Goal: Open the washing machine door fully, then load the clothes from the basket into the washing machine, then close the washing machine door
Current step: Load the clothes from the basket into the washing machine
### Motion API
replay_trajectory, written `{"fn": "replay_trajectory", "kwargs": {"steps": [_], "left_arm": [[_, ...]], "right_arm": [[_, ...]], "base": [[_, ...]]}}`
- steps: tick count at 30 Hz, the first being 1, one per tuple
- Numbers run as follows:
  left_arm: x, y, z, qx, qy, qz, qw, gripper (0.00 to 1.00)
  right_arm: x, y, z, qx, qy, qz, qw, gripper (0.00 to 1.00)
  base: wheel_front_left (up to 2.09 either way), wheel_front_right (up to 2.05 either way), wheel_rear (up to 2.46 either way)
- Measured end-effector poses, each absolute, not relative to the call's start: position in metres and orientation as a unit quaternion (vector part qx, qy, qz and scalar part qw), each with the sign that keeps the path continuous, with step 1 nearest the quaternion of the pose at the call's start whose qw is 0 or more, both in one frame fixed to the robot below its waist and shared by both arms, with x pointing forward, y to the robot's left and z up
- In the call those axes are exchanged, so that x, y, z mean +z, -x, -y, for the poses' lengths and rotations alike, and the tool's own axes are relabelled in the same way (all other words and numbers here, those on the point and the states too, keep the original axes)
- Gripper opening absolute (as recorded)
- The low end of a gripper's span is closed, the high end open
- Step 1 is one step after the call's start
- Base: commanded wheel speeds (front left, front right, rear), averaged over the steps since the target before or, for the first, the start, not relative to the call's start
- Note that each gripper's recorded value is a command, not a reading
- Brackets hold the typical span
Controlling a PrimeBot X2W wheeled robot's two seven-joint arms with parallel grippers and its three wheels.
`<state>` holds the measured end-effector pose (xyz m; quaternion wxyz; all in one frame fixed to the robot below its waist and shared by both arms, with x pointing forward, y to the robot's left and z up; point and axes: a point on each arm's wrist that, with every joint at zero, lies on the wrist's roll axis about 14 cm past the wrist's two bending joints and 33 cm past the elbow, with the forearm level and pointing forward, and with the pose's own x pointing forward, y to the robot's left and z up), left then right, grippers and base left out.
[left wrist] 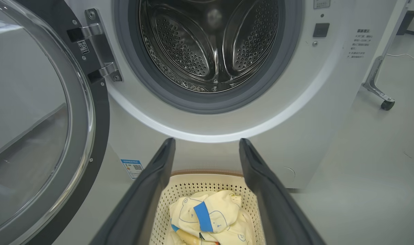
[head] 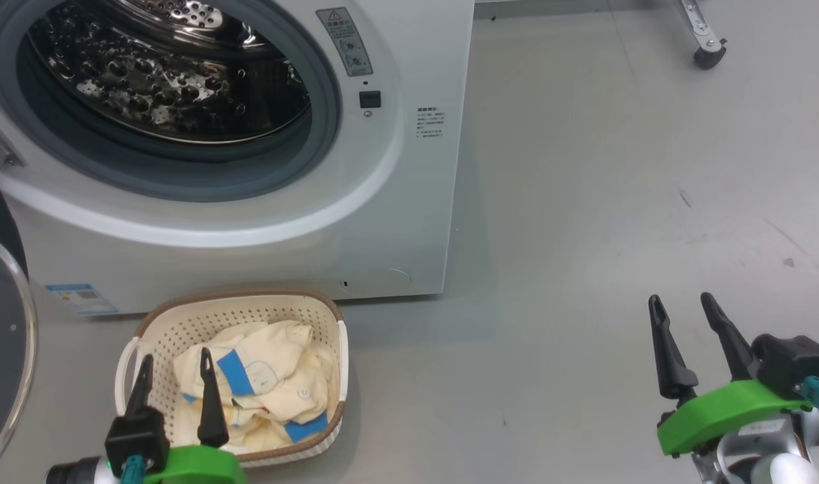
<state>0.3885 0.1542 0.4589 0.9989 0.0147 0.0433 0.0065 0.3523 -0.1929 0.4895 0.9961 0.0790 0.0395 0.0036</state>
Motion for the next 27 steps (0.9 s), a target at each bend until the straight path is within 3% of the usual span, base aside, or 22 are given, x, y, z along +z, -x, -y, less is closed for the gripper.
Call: {"fn": "replay_trajectory", "kwargs": {"steps": [7, 27], "left_arm": [[0.441, -0.398, -0.137, -0.026, -0.018, -0.072, 0.997, 1.00], [0.309, -0.443, -0.103, -0.087, -0.003, -0.293, 0.952, 1.00]], "right_arm": [[0.482, -0.358, 0.184, 0.016, -0.080, -0.052, 0.995, 1.00], [0.462, -0.409, 0.160, 0.053, -0.080, -0.067, 0.993, 1.00]], "base": [[0.00, 0.00, 0.00], [0.00, 0.00, 0.00]]}}
